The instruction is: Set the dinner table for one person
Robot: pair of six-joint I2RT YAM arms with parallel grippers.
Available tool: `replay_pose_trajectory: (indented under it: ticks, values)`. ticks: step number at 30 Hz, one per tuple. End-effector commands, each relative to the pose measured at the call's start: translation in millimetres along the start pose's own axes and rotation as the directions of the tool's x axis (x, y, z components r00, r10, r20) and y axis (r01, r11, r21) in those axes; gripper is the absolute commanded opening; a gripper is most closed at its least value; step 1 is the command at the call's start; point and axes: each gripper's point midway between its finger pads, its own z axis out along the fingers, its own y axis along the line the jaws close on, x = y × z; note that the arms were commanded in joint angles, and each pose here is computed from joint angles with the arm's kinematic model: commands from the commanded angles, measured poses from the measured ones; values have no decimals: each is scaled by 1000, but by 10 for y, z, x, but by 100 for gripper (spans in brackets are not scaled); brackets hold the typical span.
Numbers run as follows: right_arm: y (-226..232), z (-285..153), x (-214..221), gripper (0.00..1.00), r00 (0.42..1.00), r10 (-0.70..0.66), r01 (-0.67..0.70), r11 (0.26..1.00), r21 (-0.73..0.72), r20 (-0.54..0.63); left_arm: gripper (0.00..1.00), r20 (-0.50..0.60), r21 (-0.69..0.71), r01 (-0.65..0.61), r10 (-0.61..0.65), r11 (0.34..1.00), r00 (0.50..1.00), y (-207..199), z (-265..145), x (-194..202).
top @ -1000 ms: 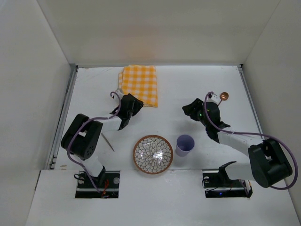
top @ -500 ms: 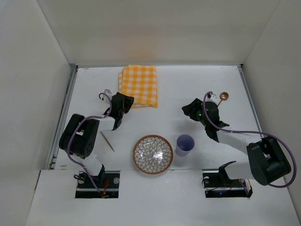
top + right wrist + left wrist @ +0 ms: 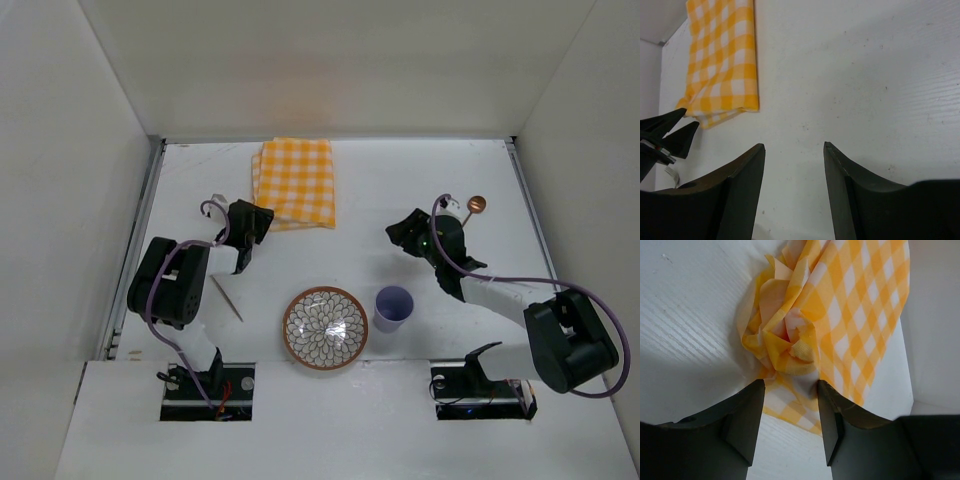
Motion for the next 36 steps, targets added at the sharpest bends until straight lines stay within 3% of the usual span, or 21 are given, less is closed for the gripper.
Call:
replay_pose_trajectory:
  ticks: [1, 9, 21, 36]
  values:
    - [271, 28, -179, 56, 999, -5, 9, 997, -78, 49, 44, 41, 83, 22, -25, 996, 999, -269, 32, -144]
    - [277, 30, -176, 56, 999, -5, 9, 997, -79, 49, 43, 79, 107, 12, -20, 994, 997, -362, -54, -277]
    - [312, 35, -149, 56, 999, -11, 14, 996, -86, 41, 43, 79, 89, -7, 0, 996, 997, -452, 149, -277]
    - [314, 22, -143, 57, 999, -11, 15, 996, -87, 40, 43, 60, -49, -39, 41, 998, 997, -89, 222, -188]
